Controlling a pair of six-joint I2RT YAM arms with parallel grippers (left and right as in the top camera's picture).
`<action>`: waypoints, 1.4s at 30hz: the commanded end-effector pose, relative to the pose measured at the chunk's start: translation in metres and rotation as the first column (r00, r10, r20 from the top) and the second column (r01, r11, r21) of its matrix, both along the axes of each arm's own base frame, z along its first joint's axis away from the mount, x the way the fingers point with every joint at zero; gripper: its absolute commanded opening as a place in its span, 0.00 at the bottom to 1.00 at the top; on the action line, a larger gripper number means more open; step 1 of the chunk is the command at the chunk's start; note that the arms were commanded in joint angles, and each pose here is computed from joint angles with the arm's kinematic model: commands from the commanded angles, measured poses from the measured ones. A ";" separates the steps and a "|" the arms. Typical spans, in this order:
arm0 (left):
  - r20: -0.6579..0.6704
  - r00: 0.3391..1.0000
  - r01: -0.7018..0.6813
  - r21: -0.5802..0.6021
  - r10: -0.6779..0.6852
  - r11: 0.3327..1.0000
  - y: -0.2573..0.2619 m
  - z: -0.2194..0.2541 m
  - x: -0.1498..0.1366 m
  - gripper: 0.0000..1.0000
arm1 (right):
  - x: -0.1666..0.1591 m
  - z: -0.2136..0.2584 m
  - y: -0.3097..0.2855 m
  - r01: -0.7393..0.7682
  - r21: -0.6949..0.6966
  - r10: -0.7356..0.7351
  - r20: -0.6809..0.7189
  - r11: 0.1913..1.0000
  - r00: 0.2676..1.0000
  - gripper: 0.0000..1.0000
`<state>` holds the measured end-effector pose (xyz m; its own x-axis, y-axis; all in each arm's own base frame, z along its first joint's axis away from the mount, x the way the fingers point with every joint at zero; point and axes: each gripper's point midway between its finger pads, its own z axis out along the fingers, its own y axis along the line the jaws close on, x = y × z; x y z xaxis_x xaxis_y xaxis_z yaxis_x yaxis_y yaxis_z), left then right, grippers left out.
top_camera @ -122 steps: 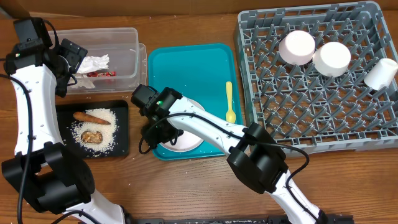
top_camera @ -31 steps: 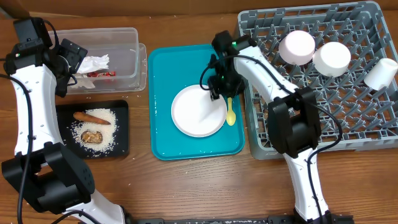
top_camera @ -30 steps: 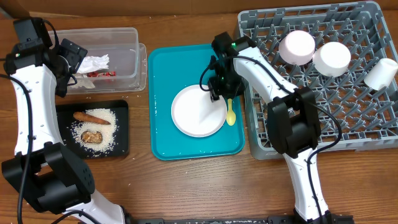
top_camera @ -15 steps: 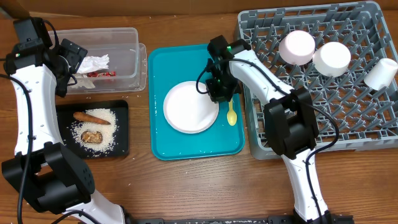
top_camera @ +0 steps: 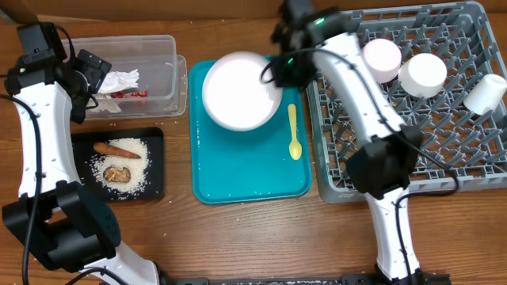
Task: Sort waste into correct bins and load items into the dishwasher
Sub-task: 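Carry the white plate right and lower it into the rack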
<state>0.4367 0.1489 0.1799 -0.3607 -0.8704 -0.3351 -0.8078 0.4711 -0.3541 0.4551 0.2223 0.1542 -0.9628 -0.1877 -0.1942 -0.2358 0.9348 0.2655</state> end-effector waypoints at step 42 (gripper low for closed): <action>0.008 1.000 -0.006 0.001 0.006 1.000 0.000 0.003 0.002 1.00 | 0.068 0.063 -0.249 0.751 -0.421 -0.450 0.613 0.509 0.649 0.04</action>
